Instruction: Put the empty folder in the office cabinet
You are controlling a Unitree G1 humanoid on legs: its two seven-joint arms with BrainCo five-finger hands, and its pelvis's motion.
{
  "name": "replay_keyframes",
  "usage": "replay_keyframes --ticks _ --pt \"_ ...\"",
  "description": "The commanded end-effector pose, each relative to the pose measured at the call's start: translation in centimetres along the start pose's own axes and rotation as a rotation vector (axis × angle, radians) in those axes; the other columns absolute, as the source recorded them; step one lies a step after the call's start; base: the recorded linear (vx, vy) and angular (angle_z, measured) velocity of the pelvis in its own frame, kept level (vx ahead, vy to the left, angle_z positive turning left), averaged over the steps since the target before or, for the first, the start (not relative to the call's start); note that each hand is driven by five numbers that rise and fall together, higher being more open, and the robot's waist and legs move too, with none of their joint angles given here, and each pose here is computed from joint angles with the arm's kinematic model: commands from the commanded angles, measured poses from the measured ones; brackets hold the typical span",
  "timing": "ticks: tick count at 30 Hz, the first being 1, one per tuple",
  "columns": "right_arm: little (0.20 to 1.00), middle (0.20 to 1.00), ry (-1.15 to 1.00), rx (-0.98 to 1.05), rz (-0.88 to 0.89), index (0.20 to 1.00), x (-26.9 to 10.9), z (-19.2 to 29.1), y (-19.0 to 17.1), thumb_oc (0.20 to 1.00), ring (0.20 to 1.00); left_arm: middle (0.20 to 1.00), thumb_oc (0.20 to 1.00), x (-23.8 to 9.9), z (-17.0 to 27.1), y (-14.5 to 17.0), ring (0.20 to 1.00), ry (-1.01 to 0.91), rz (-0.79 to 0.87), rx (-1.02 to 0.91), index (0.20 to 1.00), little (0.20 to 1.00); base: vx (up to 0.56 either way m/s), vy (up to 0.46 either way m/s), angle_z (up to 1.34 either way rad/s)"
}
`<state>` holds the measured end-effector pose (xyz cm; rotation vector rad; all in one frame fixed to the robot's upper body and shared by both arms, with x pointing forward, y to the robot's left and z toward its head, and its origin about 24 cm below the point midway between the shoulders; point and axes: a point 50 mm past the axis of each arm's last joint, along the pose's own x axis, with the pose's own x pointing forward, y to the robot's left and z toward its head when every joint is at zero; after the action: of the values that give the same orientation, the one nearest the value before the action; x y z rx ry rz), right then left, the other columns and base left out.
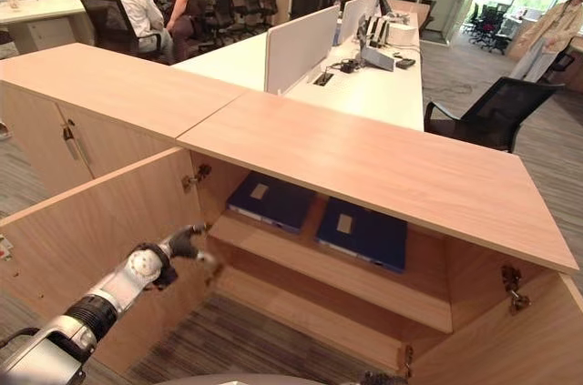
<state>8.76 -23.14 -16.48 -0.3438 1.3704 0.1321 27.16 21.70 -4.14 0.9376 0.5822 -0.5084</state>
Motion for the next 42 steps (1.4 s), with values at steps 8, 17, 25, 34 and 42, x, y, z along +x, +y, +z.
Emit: replay_keyframes --ticks 8,17,25,34,42 --pt "1.000 1.000 0.019 -0.133 0.059 1.000 0.1 0.6 0.8 1.000 1.000 1.000 1.000 -3.4 -2.6 6.9 1.000 0.073 0.235 0.080 1.000 1.000 -0.02 -0.023 0.08" --pt "1.000 1.000 -0.006 -0.132 0.064 1.000 0.1 1.0 1.0 1.000 1.000 1.000 1.000 -5.1 -0.8 6.2 1.000 -0.167 0.232 -0.169 1.000 1.000 0.00 -0.018 0.07" --pt "1.000 1.000 -0.004 -0.116 0.048 1.000 0.1 0.5 0.6 1.000 1.000 1.000 1.000 -6.3 -1.6 1.4 1.000 -0.213 0.072 -0.255 1.000 1.000 0.00 -0.007 0.04" --pt "1.000 1.000 -0.006 -0.088 0.080 1.000 0.1 -1.1 2.0 1.000 1.000 1.000 1.000 -12.0 5.1 5.6 1.000 -0.652 0.111 -0.247 1.000 1.000 0.00 -0.018 0.05" --pt "1.000 1.000 -0.011 -0.029 0.118 1.000 0.1 -1.4 3.7 1.000 1.000 1.000 1.000 -16.7 4.2 5.7 1.000 -0.777 0.232 -0.466 1.000 1.000 0.00 -0.011 0.12"
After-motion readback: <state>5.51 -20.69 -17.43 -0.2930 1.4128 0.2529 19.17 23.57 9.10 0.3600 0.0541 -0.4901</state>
